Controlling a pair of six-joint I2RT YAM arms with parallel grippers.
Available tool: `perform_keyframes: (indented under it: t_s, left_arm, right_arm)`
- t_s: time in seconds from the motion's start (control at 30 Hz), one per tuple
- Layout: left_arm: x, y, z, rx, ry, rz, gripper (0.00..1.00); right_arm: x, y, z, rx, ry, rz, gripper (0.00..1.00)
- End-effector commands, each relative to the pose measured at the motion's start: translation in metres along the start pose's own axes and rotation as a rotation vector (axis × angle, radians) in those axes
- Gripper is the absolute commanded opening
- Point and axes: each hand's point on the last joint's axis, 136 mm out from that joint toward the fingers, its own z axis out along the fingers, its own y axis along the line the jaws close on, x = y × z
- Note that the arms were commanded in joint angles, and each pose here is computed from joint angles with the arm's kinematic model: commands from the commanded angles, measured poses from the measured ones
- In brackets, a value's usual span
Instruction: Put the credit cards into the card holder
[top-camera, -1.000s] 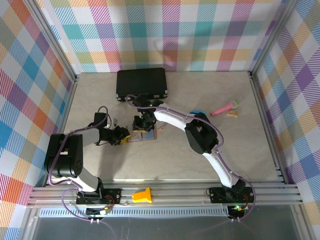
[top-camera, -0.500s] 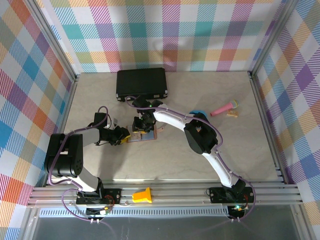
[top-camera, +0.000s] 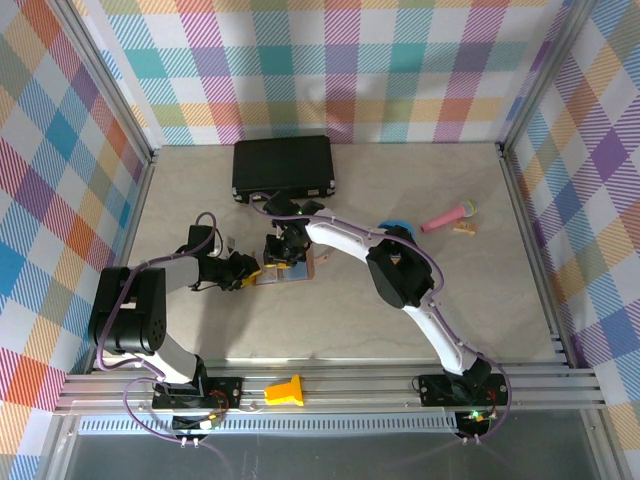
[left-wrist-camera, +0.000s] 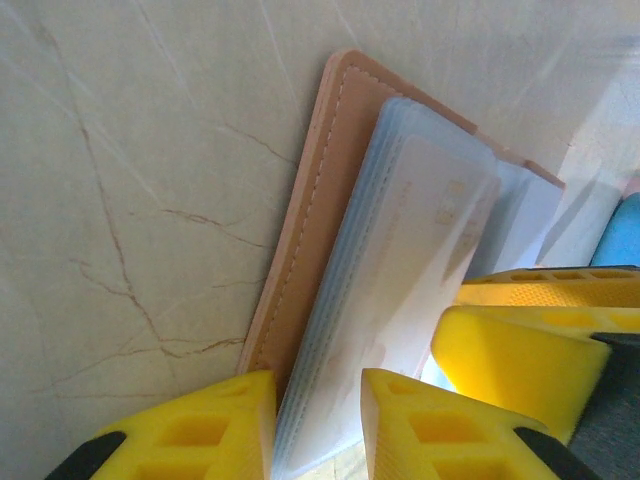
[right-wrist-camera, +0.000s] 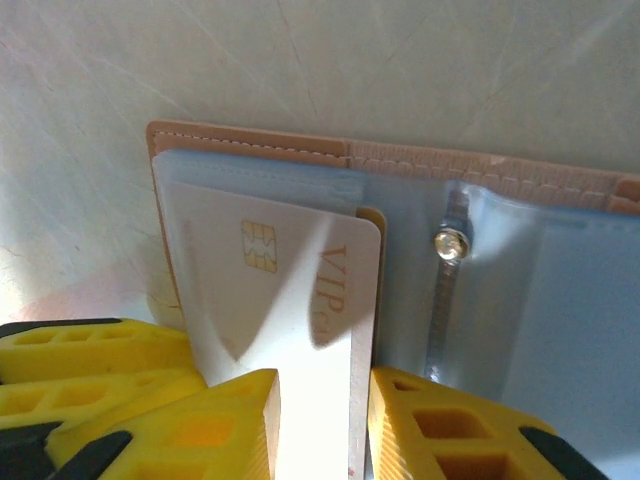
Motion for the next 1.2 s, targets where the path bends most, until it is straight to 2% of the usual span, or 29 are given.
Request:
perform_keyframes:
  t_s: [0.0,0.43,0.63,0.73,0.9,1.17]
  left_arm:
    - [0.01,0.005,0.006,-0.006,0.036,-0.002,0.29]
    - [0.011,0.005,0.006,-0.006,0.037,-0.003,0.29]
    - [0.01,0.006,0.006,-0.01,0.038,-0.005,0.29]
    - [0.011,0.007,0.006,-0.016,0.037,-0.002,0.29]
    - [0.011,0.01,0.007,-0.033,0.048,-0.001,0.29]
    - [0.006,0.008,0.003,-0.05,0.036,0.008,0.29]
  right_arm:
    - [0.002,0.02,0.005,-0.08,0.02,-0.009,0.28]
    - [0.0,0.031,0.004,-0.136,0.005,-0.012,0.27]
    - [-0.002,0.025,-0.003,-0.097,-0.012,-0.019,0.29]
    - [-0.006,0.016,-0.015,-0.062,-0.031,-0.022,0.34]
    - [-0.017,-0.005,-0.057,-0.029,-0.104,-0.025,0.39]
    - [-0.027,-0.068,-0.122,0.015,-0.187,-0.015,0.41]
